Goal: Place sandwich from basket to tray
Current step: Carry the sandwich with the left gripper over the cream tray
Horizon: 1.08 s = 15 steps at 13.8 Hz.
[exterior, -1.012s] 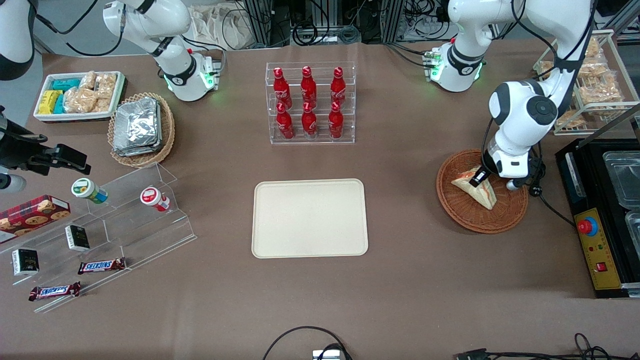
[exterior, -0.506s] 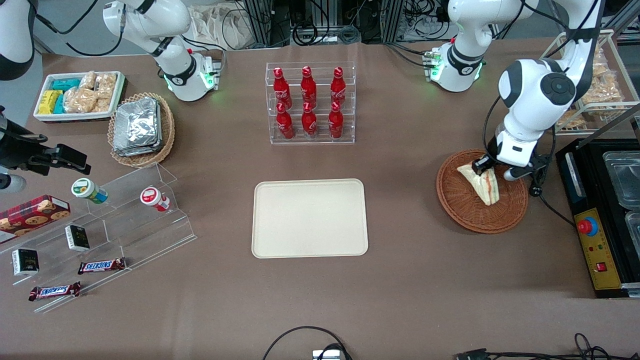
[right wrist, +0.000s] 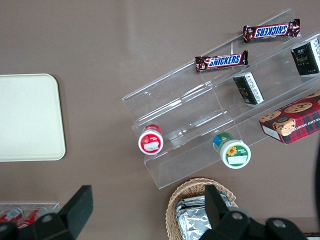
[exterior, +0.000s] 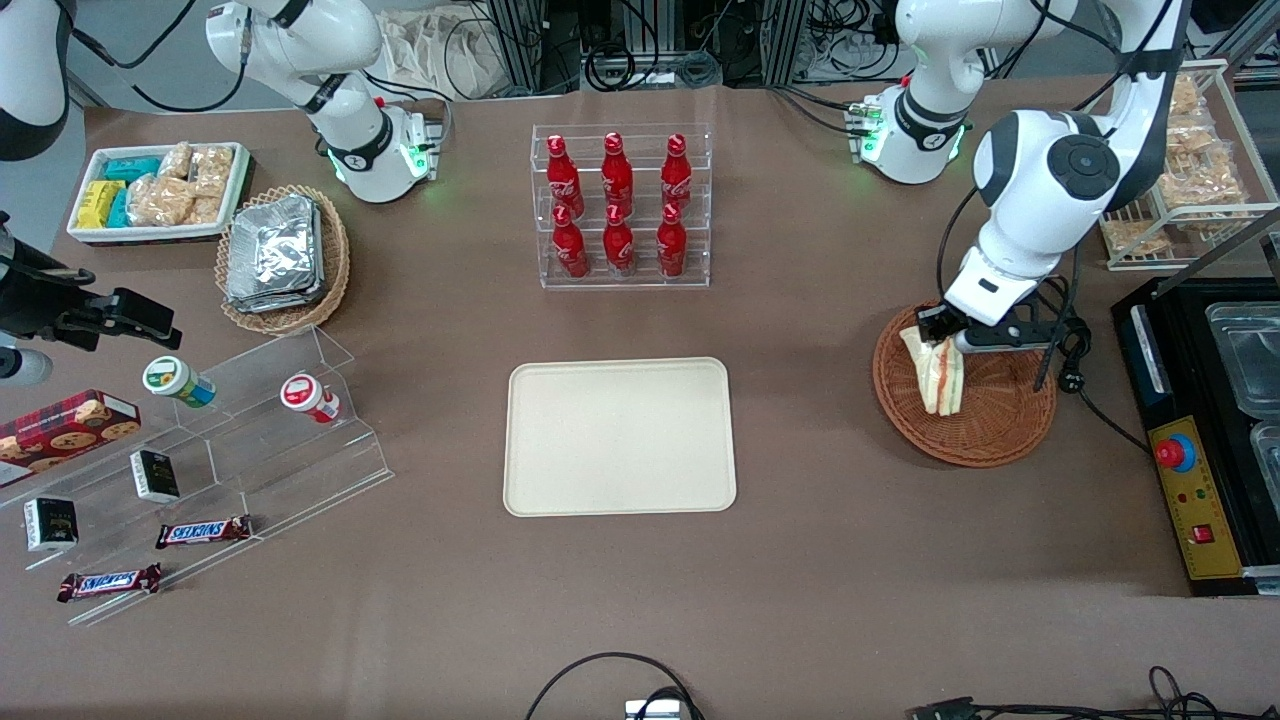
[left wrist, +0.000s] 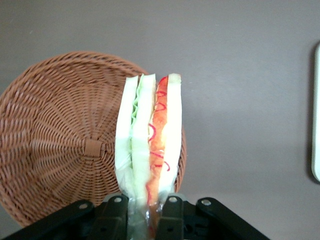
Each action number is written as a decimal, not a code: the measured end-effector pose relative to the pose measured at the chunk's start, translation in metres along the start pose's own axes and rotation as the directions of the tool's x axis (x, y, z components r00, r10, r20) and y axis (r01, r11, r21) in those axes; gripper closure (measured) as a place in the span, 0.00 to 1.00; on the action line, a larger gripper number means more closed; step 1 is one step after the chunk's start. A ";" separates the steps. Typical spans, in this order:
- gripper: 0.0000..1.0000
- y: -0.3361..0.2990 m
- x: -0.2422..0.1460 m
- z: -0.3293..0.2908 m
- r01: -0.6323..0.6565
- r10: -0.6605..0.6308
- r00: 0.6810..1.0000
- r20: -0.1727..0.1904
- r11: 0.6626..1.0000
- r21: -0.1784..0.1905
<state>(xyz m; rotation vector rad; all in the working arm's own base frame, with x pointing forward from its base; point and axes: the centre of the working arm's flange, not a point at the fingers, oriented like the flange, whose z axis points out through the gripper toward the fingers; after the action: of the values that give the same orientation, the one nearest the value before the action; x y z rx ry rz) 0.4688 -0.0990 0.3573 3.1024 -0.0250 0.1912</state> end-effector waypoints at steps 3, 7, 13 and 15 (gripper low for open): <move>0.84 0.028 0.012 -0.011 -0.126 0.126 0.992 0.018 0.992 0.002; 0.84 0.076 0.044 -0.030 -0.187 0.186 0.981 0.061 0.982 0.010; 0.84 0.148 0.077 -0.021 -0.115 0.112 0.991 0.069 0.992 0.045; 0.84 0.171 0.089 -0.018 -0.085 0.081 0.994 0.074 0.995 0.055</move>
<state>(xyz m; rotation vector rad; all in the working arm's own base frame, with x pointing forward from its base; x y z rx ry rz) 0.5514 -0.2709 0.3914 3.1677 -0.1537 0.0834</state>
